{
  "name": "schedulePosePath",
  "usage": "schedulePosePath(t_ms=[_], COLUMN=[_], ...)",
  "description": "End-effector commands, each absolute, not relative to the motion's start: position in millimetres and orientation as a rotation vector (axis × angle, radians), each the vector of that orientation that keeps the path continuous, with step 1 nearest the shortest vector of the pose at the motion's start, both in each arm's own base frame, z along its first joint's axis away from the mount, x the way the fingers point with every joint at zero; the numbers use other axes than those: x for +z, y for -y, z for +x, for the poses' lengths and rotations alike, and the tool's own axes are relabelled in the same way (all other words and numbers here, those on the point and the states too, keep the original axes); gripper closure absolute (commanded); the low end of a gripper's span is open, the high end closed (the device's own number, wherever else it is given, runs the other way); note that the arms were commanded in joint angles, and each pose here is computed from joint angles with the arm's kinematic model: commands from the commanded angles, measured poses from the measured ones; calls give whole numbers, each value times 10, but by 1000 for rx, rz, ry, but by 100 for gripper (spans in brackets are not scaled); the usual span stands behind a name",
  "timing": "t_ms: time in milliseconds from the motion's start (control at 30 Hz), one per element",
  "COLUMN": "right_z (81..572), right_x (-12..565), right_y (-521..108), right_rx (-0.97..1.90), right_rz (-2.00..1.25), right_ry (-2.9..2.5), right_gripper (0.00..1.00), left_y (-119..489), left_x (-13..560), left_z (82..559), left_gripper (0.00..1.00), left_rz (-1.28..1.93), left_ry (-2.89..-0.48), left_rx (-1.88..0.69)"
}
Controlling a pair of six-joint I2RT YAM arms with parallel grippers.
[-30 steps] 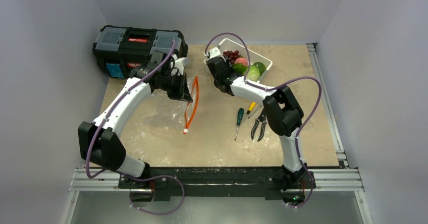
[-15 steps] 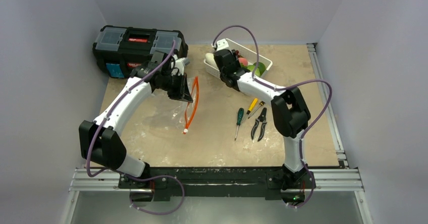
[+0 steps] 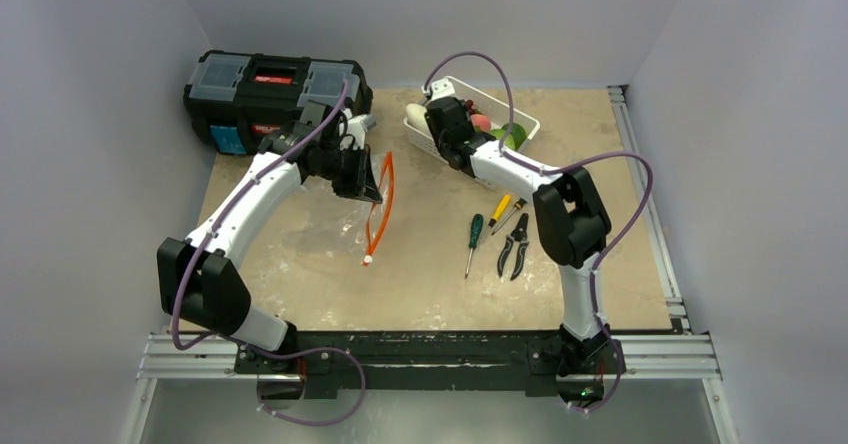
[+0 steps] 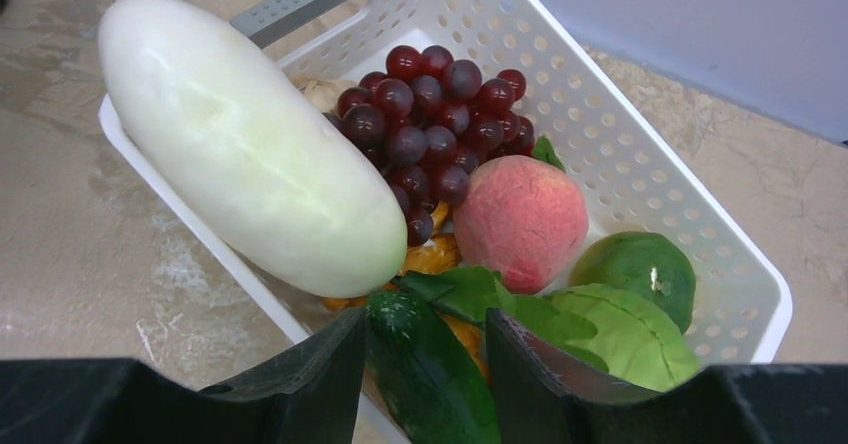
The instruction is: Place the food in the zip-top bag and seal the zipper
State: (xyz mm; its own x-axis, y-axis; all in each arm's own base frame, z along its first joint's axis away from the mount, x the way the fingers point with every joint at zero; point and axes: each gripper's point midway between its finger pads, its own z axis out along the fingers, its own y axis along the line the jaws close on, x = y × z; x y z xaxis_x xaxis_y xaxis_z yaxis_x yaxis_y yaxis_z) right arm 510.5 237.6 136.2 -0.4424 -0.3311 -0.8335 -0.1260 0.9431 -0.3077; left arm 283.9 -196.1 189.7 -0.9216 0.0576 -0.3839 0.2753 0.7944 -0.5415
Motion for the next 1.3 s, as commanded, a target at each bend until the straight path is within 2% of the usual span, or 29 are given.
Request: schedulePosePath(t_ms=[0, 200, 767, 933, 1100, 1267], right_z=[5150, 5105, 5192, 5198, 5201, 5129], right_x=[1478, 1546, 1182, 1264, 1669, 2153], right_y=[-2466, -2550, -2298, -2292, -2277, -2179], right_rx=[-183, -95, -266, -280, -304, -299], right_rz=[-311, -290, -288, -326, -331, -269], right_ry=[-2014, -2018, -2070, -2057, -1975, -1898], right_gripper=[53, 53, 60, 77, 98, 100], left_y=[2005, 2004, 2010, 2011, 2018, 2017], left_x=[1933, 1934, 1928, 1918, 1907, 1904], left_z=[2870, 2870, 2866, 2869, 2872, 2874], left_gripper=[100, 100, 100, 100, 100, 100], left_rz=[251, 252, 251, 250, 249, 249], left_ry=[-2613, -2612, -2614, -2617, -2621, -2622], left_rx=[-908, -909, -915, -914, -919, -918])
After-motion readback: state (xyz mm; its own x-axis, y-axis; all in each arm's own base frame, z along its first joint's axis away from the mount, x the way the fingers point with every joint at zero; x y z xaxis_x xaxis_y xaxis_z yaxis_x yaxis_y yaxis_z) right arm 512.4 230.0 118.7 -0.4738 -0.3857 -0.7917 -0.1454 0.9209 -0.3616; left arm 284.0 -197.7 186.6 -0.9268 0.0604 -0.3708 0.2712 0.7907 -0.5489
